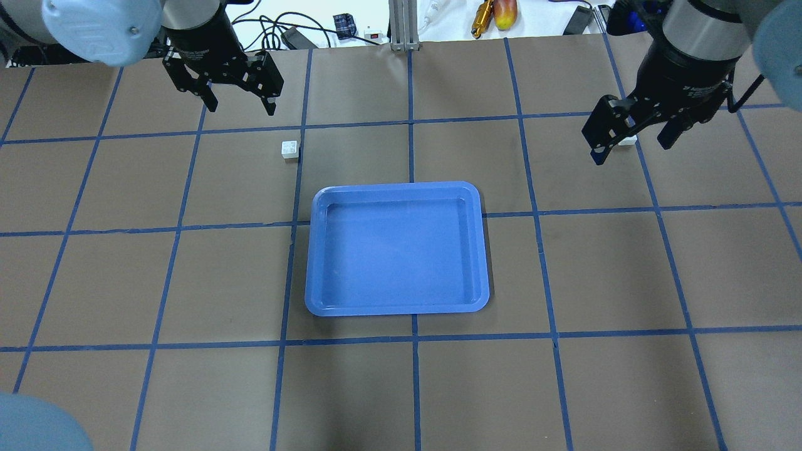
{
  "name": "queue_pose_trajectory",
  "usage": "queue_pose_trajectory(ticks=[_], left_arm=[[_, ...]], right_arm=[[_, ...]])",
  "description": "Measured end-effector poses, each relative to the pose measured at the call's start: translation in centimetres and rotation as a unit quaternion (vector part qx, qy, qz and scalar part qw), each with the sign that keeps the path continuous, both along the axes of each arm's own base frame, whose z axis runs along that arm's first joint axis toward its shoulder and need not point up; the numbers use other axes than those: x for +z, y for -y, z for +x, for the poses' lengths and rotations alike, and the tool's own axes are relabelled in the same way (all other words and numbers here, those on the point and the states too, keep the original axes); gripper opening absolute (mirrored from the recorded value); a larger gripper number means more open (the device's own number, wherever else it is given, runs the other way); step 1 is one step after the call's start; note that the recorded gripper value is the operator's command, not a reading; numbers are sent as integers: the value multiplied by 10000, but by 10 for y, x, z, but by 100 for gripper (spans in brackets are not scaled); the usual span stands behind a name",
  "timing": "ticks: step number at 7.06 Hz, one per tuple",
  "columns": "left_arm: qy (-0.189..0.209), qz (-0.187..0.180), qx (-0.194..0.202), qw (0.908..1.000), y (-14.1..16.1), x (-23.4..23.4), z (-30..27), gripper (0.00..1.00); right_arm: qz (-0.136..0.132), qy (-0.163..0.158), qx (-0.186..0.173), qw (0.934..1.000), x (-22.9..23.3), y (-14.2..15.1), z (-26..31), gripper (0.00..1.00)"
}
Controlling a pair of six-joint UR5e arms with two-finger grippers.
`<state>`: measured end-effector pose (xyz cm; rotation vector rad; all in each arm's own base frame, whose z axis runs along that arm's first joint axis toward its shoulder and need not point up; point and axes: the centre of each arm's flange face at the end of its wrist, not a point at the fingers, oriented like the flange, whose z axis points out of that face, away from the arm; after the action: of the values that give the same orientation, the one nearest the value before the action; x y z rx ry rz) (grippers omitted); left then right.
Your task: Assemble white blocks and place on blue tray
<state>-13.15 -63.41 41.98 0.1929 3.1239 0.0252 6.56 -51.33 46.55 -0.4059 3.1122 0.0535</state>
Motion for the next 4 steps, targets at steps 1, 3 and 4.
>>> queue_pose_trajectory(ticks=[1,3,4], left_arm=[[0,-9,21,10000,24,-32,3,100],[-1,-36,39,10000,60,-94,6,100],[-5,-11,25,10000,71,-121,7,100]], right_arm=[[-238,-10,320,9992,-22,35,-34,100],[-696,-57,1388,9879,-66,86,-76,100],[-860,156,1779,9802,-83,99,-94,100]])
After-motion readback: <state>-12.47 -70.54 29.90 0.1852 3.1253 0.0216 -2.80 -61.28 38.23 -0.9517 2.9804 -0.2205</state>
